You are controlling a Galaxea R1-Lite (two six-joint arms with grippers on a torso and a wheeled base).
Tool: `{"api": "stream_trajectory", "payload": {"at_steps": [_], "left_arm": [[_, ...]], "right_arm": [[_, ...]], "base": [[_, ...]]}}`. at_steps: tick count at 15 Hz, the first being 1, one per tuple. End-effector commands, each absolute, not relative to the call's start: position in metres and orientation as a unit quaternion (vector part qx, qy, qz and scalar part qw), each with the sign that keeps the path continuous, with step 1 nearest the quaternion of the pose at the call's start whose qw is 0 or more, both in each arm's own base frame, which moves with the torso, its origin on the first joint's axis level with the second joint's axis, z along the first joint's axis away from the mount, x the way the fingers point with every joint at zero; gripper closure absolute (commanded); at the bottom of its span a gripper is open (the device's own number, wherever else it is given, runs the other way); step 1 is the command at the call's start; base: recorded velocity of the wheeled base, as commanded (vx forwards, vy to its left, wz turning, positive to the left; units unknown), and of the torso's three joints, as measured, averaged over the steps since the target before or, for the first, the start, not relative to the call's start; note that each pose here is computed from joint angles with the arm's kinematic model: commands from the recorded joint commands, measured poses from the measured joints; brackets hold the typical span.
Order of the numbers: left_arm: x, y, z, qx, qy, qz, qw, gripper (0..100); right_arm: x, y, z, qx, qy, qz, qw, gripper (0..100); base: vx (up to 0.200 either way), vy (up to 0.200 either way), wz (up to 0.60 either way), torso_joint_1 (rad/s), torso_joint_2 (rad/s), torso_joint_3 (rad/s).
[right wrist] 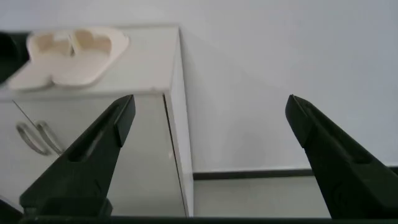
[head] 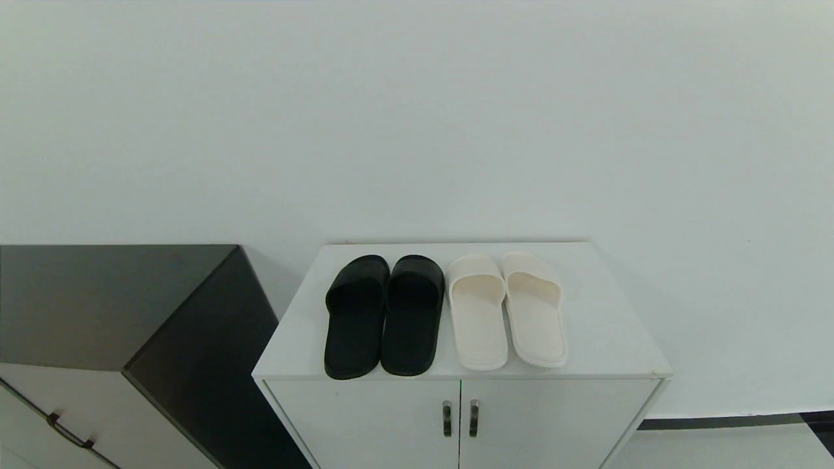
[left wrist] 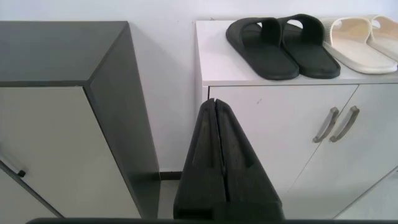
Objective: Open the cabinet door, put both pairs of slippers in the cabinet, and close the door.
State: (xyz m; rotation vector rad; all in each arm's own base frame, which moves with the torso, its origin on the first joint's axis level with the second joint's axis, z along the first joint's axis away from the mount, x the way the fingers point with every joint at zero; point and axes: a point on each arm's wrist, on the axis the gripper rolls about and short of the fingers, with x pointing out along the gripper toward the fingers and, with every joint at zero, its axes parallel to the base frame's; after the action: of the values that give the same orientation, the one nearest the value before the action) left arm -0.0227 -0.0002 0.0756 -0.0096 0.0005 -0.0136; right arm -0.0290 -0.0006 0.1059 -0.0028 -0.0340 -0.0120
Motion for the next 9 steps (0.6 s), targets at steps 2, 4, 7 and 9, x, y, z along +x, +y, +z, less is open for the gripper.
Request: {"api": "stream_trajectory", "payload": {"at_steps": [2,4,7,9], "left_arm": [[-0.023,0.0,0.076,-0.001,0.001,-0.006,1.0,100],[-0.023,0.0,0.076,0.002,0.001,-0.006,1.0,100],[-0.023,0.0,0.076,0.019,0.001,-0.011,1.0,100],[-0.023,0.0,0.076,0.018,0.001,-0.01,1.0,100]], "right_arm": [[-0.01,0.0,0.14,-0.007,0.07,0.045,0.997,0],[0.005,0.002,0.157,-0.006,0.095,0.072,0.993,0],[0.042,0.007,0.2,0.027,0.099,0.093,0.99,0],[0.061,0.016,0.216,0.032,0.111,0.141,0.983,0]], "base": [[0.0,0.0,0.0,0.0,0.0,0.0],[0.0,0.0,0.0,0.0,0.0,0.0],[0.0,0.0,0.0,0.0,0.0,0.0],[0.0,0.0,0.0,0.0,0.0,0.0]]}}
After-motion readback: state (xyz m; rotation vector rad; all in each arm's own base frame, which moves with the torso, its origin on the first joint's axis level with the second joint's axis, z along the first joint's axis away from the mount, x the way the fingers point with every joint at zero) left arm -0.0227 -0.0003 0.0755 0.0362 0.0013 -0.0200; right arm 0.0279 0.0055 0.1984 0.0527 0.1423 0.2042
